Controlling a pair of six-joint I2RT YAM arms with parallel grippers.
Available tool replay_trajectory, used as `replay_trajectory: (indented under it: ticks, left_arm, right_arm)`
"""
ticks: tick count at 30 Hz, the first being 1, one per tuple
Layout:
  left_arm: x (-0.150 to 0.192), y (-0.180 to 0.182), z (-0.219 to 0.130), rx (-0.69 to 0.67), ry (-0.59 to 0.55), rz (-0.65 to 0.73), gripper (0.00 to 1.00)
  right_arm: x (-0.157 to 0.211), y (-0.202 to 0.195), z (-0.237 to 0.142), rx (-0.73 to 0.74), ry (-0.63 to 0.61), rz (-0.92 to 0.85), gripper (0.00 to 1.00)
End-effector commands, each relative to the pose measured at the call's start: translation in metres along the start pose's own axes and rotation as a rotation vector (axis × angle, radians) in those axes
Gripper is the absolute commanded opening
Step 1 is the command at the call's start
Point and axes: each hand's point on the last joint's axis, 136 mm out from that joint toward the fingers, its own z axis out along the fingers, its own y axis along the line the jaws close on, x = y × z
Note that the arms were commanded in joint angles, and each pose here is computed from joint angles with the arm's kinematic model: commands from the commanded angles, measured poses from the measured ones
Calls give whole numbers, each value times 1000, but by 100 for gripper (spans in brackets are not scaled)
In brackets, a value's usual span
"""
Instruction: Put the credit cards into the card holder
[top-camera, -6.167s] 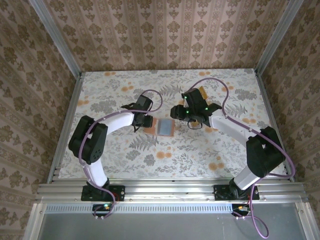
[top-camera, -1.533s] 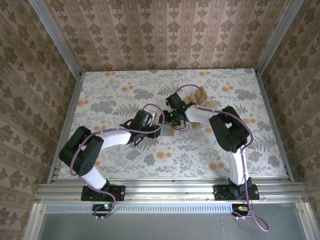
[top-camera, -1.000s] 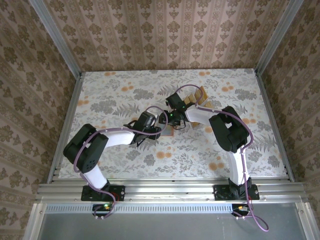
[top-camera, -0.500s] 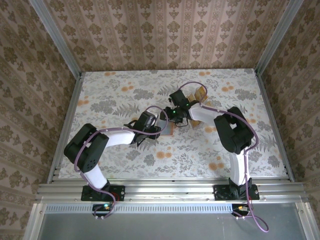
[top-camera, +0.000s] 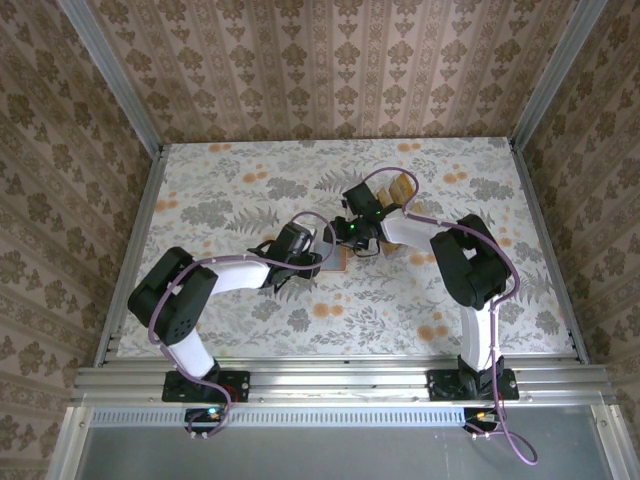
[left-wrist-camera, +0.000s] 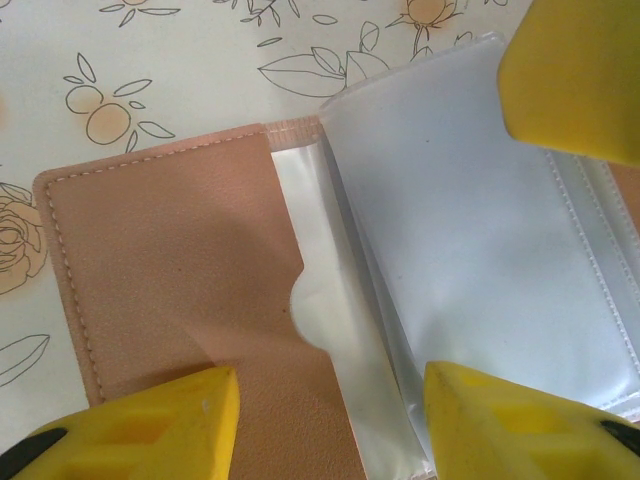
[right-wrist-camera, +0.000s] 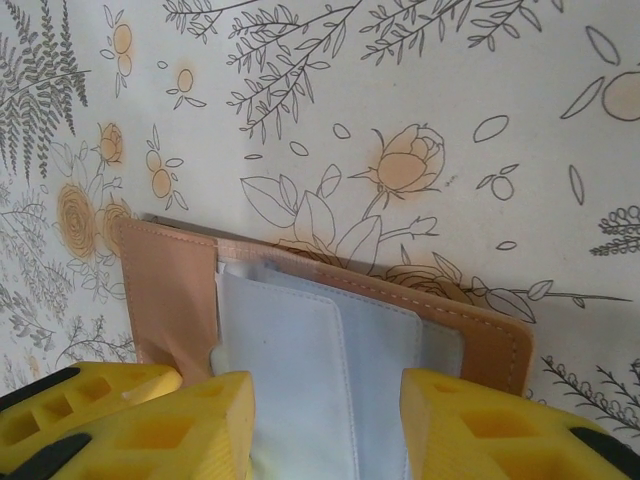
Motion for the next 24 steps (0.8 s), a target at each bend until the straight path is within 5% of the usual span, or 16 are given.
replay_trajectory:
  ticks: [1,24]
  left_arm:
    - [14,5,4,-27,41,15,53]
    - [16,5,4,-26,45,12,53]
  right_arm:
    - [7,1,7,-12,23,15,44]
    - [10,7,17,-23,43,5,42]
